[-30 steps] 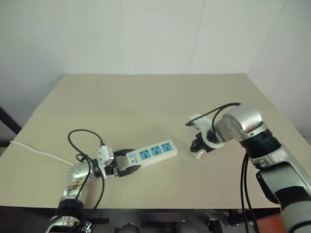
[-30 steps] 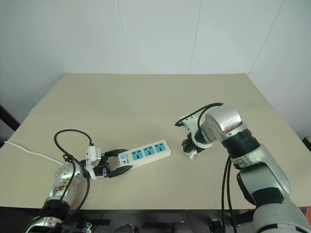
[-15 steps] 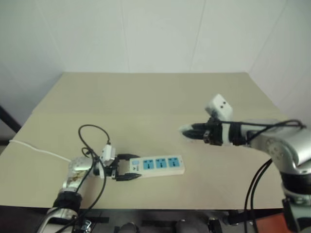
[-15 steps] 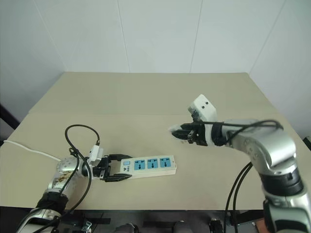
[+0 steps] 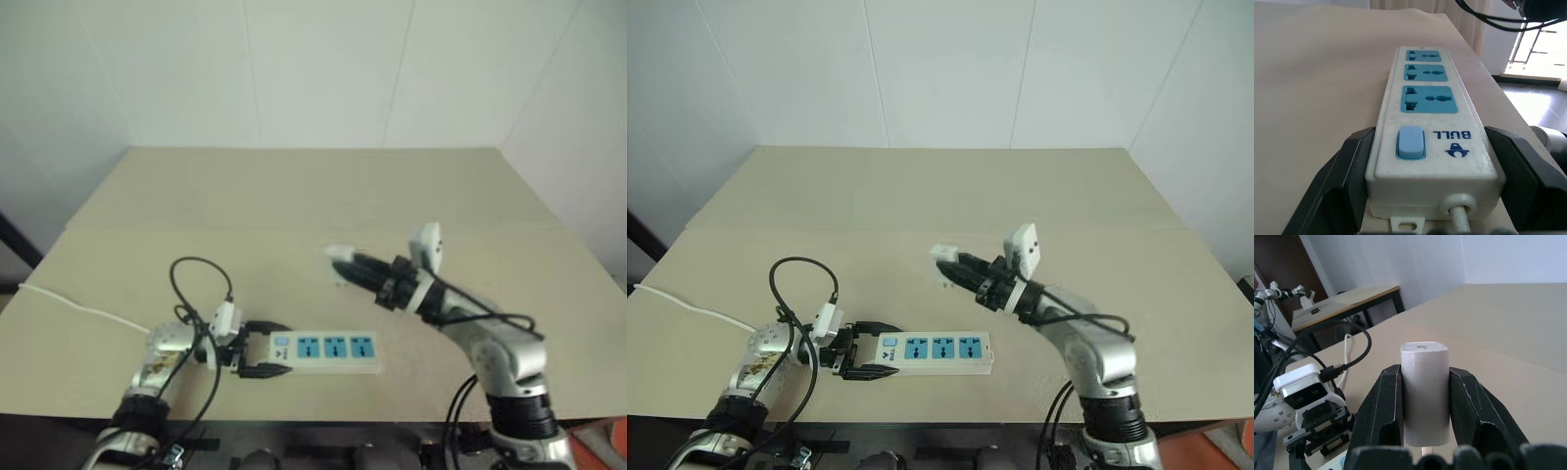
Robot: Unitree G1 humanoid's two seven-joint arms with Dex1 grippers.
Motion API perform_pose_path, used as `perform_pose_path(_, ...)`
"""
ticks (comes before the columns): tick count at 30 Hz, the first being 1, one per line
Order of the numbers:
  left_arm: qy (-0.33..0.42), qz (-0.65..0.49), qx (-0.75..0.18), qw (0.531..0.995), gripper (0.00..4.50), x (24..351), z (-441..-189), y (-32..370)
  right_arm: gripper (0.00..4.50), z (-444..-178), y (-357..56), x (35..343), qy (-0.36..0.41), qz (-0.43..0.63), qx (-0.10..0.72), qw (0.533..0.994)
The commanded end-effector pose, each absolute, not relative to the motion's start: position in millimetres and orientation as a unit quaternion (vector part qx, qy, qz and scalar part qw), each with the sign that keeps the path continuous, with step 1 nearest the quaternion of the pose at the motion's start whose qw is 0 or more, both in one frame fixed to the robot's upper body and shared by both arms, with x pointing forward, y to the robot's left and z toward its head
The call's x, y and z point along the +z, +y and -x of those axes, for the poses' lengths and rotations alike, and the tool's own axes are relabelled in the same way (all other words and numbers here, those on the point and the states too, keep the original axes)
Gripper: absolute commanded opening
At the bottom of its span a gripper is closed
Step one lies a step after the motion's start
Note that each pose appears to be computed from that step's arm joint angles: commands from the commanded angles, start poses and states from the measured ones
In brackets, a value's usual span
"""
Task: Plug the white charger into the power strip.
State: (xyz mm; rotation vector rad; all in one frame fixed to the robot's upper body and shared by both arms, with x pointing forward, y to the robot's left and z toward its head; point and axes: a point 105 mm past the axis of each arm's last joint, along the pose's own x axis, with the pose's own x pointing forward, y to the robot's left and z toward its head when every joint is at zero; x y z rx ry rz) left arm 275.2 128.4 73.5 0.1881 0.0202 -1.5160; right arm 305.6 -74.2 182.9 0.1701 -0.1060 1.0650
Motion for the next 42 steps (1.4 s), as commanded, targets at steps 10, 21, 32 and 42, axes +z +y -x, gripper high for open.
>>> perform_pose_path(10,0.042,-0.088,-0.685,0.722,3.26,60.3,-267.8,126.4,1.09,-279.2,-49.3,175.1,-0.143,-0.092,0.592,0.787)
perform_pose_path(21,0.043,-0.092,-0.684,0.723,3.26,64.8,-267.3,130.1,1.09,-281.3,-23.5,142.9,-0.096,-0.108,0.68,0.719)
perform_pose_path(32,0.046,-0.095,-0.681,0.725,3.26,66.7,-269.0,133.2,1.09,-295.0,-27.0,118.1,-0.052,-0.107,0.674,0.729)
perform_pose_path(42,0.046,-0.093,-0.678,0.727,3.26,66.8,-269.7,134.2,1.09,-298.4,-30.7,108.3,-0.037,-0.102,0.675,0.729)
